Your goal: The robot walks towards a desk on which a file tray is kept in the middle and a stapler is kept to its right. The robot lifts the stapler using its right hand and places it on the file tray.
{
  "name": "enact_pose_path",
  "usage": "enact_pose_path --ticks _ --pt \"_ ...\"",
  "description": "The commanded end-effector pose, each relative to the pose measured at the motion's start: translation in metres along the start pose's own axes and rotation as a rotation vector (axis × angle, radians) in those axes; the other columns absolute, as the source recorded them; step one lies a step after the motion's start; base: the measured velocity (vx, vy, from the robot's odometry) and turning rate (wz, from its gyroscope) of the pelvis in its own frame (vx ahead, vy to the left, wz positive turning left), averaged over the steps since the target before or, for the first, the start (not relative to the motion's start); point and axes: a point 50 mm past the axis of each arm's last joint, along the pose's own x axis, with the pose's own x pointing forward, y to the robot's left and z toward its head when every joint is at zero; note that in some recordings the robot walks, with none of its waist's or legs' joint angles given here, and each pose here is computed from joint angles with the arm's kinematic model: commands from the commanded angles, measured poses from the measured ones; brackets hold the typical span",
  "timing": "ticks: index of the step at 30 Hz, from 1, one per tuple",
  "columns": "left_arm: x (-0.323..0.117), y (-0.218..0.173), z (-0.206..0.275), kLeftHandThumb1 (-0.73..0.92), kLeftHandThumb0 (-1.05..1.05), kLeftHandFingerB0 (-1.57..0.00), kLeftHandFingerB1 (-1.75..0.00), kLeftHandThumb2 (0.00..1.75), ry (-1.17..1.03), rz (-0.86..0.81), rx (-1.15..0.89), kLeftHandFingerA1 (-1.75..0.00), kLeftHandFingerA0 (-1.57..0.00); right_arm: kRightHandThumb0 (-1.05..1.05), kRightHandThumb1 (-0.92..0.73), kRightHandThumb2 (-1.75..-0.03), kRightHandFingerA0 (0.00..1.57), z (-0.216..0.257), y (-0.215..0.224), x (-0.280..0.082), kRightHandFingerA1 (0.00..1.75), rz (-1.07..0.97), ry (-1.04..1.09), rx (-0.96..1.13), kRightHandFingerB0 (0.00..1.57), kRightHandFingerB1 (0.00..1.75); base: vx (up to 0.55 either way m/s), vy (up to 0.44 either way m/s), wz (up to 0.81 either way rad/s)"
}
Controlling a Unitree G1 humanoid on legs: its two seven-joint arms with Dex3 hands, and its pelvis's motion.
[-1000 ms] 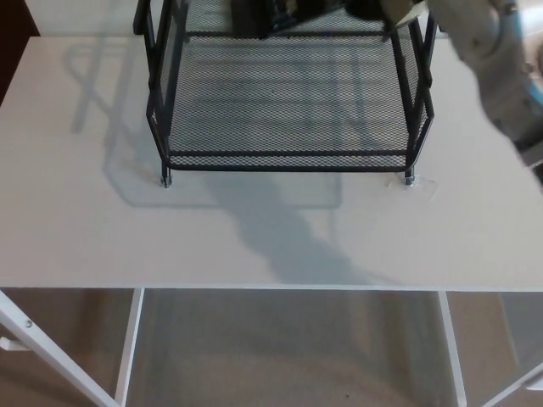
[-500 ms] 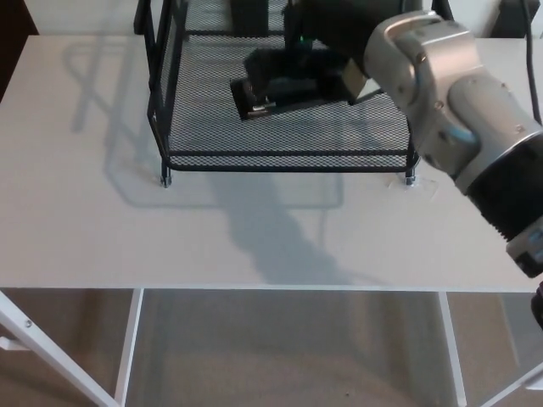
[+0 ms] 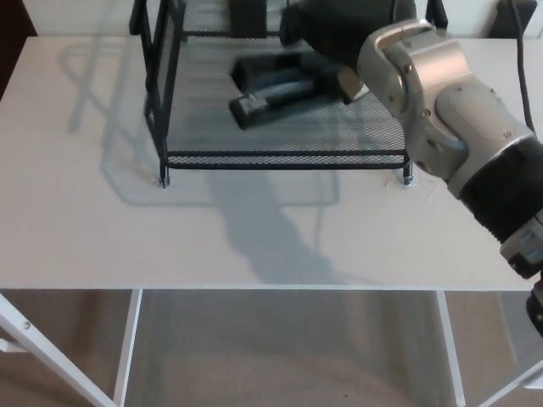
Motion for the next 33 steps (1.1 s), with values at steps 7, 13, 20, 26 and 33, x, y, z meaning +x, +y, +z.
enact_pose_path --ticks 7,13,20,26,33 --pt "-0.001 0.005 -0.001 0.92 -0.89 -0.01 -0.38 0.74 -0.017 0.015 0.018 -0.57 -0.32 -0.93 -0.51 -0.79 0.00 0.007 -0.048 -0.002 0.10 -0.009 -0.036 -0.013 0.00 0.02 0.00 0.000 0.00" --pt "-0.001 0.001 -0.004 0.92 -0.88 -0.01 -0.39 0.75 -0.014 0.015 0.025 -0.59 -0.34 -0.94 -0.53 -0.81 0.00 -0.007 -0.082 -0.019 0.03 -0.082 -0.086 -0.011 0.08 0.02 0.00 0.000 0.00" --pt "-0.002 -0.001 -0.007 0.73 -0.85 -0.02 -0.43 1.14 -0.005 0.022 0.000 -0.65 -0.33 -0.91 -0.56 -0.83 0.00 -0.054 -0.129 -0.060 0.00 -0.139 -0.073 0.079 0.03 0.09 0.00 0.000 0.00" --pt "-0.002 -0.003 -0.012 0.77 -0.85 0.00 -0.42 1.17 0.006 0.014 0.062 -0.66 -0.38 -0.94 -0.56 -0.87 0.00 -0.107 -0.150 -0.126 0.01 -0.304 -0.019 0.254 0.11 0.17 0.00 0.000 0.00" --pt "-0.002 -0.003 -0.011 0.91 -0.85 -0.02 -0.37 0.75 -0.001 0.020 0.038 -0.58 -0.34 -0.69 -0.49 -0.89 0.00 -0.192 -0.147 -0.266 0.30 -0.669 0.132 0.507 0.06 0.38 0.00 0.000 0.00"
